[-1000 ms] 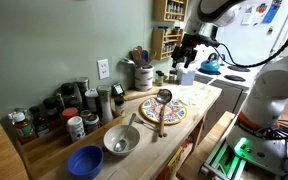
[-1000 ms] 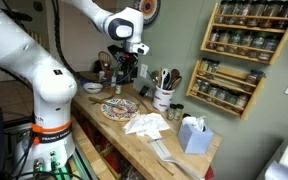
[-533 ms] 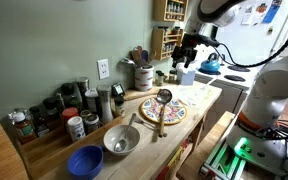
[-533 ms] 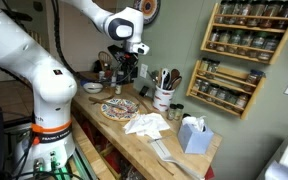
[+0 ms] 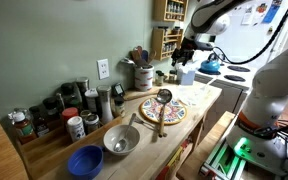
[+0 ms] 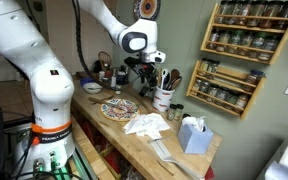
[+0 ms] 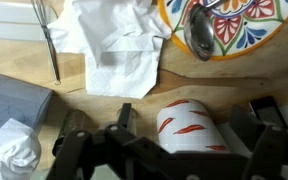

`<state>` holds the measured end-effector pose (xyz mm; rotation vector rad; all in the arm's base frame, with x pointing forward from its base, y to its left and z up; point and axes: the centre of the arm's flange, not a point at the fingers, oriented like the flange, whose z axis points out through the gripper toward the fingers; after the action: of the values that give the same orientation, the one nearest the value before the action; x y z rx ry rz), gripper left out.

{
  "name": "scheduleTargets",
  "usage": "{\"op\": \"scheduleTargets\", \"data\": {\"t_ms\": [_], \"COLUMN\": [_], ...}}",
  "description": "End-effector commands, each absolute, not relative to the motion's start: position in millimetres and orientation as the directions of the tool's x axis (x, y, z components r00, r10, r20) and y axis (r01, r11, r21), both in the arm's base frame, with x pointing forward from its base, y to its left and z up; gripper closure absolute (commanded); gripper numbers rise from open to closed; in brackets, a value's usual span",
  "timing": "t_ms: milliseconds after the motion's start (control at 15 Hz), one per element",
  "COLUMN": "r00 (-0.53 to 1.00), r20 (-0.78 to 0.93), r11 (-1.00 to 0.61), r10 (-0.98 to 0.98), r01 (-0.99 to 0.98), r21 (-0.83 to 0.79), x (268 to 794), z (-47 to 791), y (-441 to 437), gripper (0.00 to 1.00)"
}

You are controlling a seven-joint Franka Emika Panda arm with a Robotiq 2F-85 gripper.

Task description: Pick up two jars from the right side of the counter and put them on the second bottom shelf

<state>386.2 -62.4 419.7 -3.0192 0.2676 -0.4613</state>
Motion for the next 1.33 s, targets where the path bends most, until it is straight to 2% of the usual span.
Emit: {"op": "scheduleTargets", "data": {"t_ms": [0, 733, 933, 1000, 1267], "r00": [0.962, 0.993, 0.996, 0.995, 0.996], "r20": [0.253, 0.100, 0.045, 0.082, 0.060], "r11": [-0.993, -0.995, -0.994, -0.996, -0.996], "r10": [-0.104, 0.066, 0.074, 0.065, 0.067], "r01": [-0.086, 0.073, 0.077, 0.070, 0.071], "r21": [-0.080, -0.065, -0.079, -0.056, -0.059], "x": [441.0, 558.1, 572.1, 553.4, 565.2], "z": [400.0, 355.3, 345.4, 349.6, 343.7], "y": [-98.6, -123.6, -127.3, -118.6, -122.6], "gripper": [0.00, 0.00, 0.00, 0.00, 0.00]}}
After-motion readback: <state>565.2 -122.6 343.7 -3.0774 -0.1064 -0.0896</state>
